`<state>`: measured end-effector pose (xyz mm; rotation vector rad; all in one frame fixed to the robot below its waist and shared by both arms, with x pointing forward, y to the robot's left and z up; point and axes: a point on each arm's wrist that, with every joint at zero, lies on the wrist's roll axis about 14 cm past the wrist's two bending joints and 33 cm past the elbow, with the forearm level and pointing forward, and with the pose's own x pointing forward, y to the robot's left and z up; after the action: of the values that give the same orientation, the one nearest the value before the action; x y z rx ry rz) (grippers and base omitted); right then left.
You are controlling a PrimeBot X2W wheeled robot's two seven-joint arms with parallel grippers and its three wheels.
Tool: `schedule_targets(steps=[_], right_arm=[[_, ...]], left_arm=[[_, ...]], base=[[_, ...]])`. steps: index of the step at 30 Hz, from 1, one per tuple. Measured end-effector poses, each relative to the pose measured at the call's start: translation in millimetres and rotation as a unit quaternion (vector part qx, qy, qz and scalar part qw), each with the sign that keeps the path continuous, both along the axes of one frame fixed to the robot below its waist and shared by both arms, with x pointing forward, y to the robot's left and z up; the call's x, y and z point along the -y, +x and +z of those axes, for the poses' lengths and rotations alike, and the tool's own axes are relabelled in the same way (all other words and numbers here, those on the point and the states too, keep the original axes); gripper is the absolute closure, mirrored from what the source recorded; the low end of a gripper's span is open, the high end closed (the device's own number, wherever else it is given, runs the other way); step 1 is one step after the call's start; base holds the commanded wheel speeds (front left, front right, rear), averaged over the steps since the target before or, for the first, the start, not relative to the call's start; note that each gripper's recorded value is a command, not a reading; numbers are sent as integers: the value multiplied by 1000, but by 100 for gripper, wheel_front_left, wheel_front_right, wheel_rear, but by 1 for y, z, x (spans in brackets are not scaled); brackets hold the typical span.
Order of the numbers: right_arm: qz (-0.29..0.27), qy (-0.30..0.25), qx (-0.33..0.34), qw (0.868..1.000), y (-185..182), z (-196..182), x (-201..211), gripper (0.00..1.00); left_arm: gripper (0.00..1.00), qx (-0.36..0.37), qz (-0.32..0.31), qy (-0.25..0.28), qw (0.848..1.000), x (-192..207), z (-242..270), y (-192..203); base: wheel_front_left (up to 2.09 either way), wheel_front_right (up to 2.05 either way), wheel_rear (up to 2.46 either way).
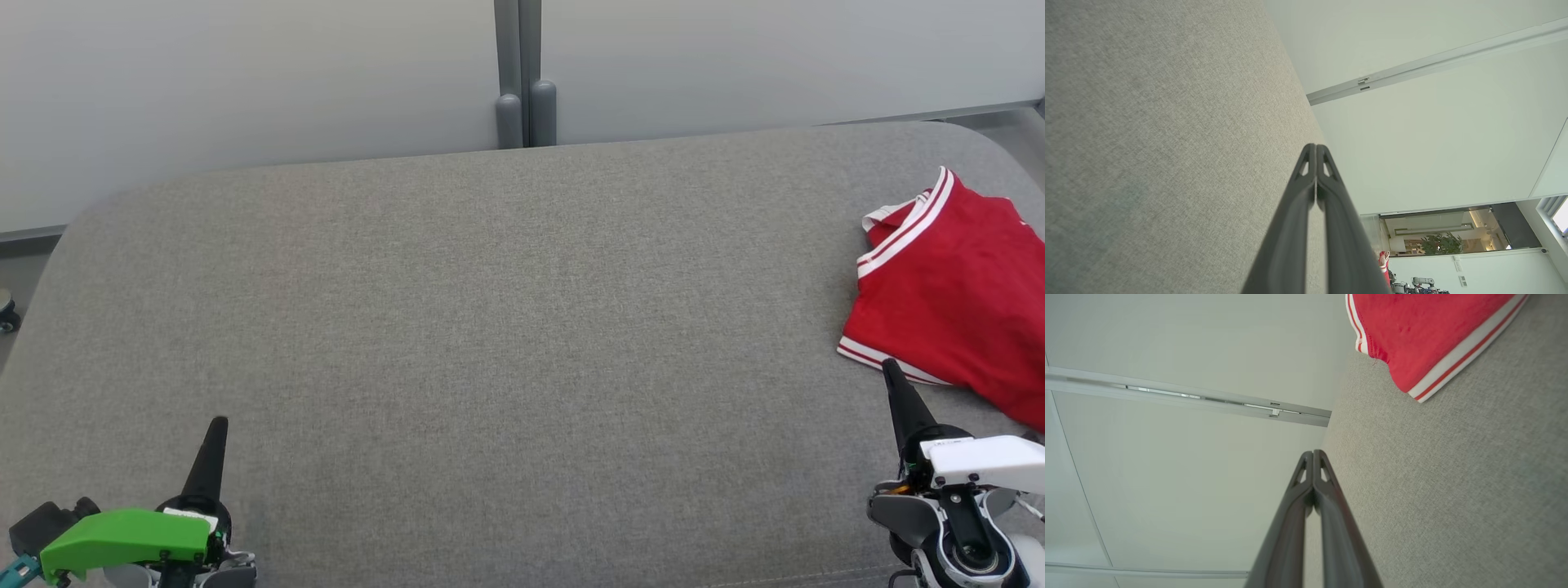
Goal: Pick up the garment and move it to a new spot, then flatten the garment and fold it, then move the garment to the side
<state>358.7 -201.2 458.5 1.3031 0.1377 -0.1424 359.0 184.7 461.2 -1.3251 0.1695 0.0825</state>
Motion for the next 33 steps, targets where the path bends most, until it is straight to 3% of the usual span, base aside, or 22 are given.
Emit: schedule_targets(steps=[18, 33], right_arm=[[-18, 131, 42, 990, 14, 17, 3, 100], [-20, 135, 43, 990, 14, 17, 4, 100]], left_arm=[[100, 28, 19, -116, 993, -2, 13, 13], [100, 30, 20, -118, 992, -1, 14, 14]], base=[[0, 0, 0], [0, 0, 0]])
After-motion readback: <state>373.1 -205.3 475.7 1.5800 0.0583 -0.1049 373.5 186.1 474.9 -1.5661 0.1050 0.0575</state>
